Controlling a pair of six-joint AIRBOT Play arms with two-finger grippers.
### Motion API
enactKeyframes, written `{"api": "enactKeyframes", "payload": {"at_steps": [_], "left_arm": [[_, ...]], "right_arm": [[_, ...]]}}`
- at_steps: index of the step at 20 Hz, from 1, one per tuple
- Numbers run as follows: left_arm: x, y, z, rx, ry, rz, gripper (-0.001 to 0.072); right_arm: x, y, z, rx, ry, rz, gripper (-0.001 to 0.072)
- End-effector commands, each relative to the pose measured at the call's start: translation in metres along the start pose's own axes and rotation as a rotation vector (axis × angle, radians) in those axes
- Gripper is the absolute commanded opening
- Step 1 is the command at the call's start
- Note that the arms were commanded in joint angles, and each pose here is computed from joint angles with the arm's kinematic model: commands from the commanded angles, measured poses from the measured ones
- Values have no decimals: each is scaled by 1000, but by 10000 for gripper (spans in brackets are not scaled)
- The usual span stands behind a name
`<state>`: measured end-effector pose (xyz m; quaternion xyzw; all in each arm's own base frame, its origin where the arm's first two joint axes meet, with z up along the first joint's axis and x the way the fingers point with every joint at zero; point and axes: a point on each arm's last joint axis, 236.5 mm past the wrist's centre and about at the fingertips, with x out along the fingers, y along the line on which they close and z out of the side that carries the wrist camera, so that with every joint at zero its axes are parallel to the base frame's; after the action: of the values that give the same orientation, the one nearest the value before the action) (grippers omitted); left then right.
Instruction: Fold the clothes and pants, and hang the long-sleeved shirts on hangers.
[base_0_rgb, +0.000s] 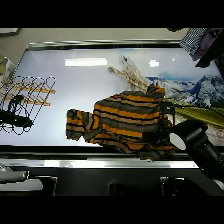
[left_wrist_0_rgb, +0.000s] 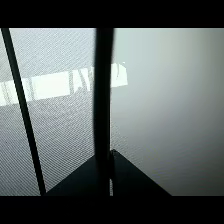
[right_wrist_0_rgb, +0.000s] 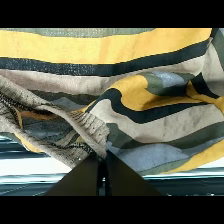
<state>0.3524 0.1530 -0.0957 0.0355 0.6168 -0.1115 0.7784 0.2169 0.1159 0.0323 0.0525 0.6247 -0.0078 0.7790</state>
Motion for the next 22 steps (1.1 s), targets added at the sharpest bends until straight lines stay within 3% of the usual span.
{"api": "enactKeyframes", "payload": {"at_steps": [1,15,19,22], "left_arm": [[-15,10,32,-21,-100,30,23],[-173,23,173,-64,-617,143,22],[-237,-1,209,-8,-783,191,22],[-279,-38,225,4,-899,138,22]], "right_arm": [[0,0,0,0,0,0,23],[0,0,0,0,-1,1,23],[0,0,0,0,-1,1,23],[0,0,0,0,0,0,23]]}}
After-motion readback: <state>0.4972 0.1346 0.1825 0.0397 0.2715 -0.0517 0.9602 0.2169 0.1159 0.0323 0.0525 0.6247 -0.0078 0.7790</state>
